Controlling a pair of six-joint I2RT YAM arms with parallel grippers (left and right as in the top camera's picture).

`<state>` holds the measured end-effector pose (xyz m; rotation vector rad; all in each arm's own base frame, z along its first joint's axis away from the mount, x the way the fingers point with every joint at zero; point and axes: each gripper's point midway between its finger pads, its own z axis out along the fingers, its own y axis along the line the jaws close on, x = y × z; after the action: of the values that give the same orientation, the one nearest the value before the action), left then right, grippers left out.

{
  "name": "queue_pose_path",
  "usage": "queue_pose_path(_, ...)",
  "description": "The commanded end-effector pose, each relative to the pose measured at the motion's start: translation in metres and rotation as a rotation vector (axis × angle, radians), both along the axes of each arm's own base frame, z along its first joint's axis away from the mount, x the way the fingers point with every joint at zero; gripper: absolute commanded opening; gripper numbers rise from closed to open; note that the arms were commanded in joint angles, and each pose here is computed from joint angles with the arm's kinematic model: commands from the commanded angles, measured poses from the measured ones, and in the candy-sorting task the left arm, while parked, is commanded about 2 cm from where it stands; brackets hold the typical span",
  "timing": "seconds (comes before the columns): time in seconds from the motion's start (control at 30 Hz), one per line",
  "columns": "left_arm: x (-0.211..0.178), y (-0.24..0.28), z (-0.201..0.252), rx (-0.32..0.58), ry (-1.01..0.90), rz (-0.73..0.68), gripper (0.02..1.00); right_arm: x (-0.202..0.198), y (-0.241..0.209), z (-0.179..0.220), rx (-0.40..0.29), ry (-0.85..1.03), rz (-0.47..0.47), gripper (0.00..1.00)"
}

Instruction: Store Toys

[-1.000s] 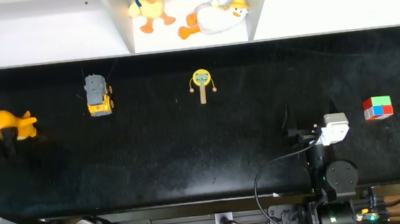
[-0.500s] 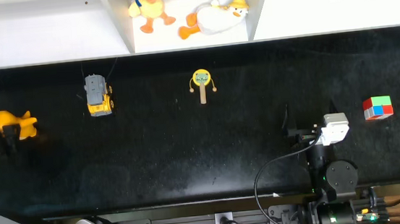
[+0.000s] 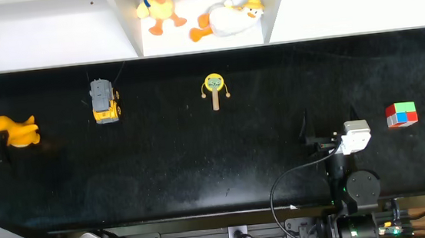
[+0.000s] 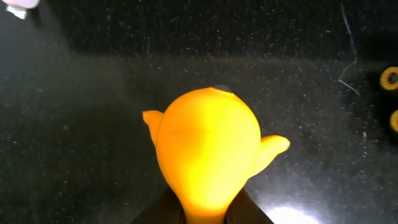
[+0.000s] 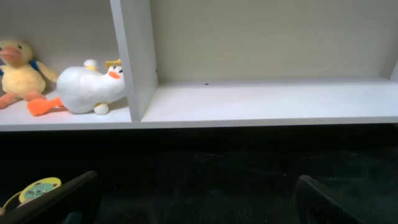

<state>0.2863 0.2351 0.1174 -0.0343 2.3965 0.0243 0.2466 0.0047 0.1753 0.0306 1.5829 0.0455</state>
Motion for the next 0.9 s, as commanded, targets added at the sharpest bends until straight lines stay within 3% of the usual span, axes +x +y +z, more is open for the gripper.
queue_pose_path(0.03, 0.004, -0.007, 0.039, 0.0, -0.096, 0.034, 0.053, 0.0, 0.001, -0.003, 0.007, -0.001, 0.006, 0.996)
queue_pose_path(0.37, 0.027, -0.031, 0.101, 0.006, -0.255, 0.084, 0.053, 0.0, 0.001, -0.003, 0.007, -0.001, 0.006, 0.996)
queue_pose_path(0.67, 0.075, -0.031, 0.124, 0.05, -0.346, 0.137, 0.066, 0.0, 0.001, -0.003, 0.007, -0.001, 0.006, 0.996)
queue_pose_path(0.9, 0.114, -0.019, 0.127, 0.013, -0.329, 0.117, 0.064, 0.0, 0.001, -0.003, 0.007, -0.001, 0.006, 0.996)
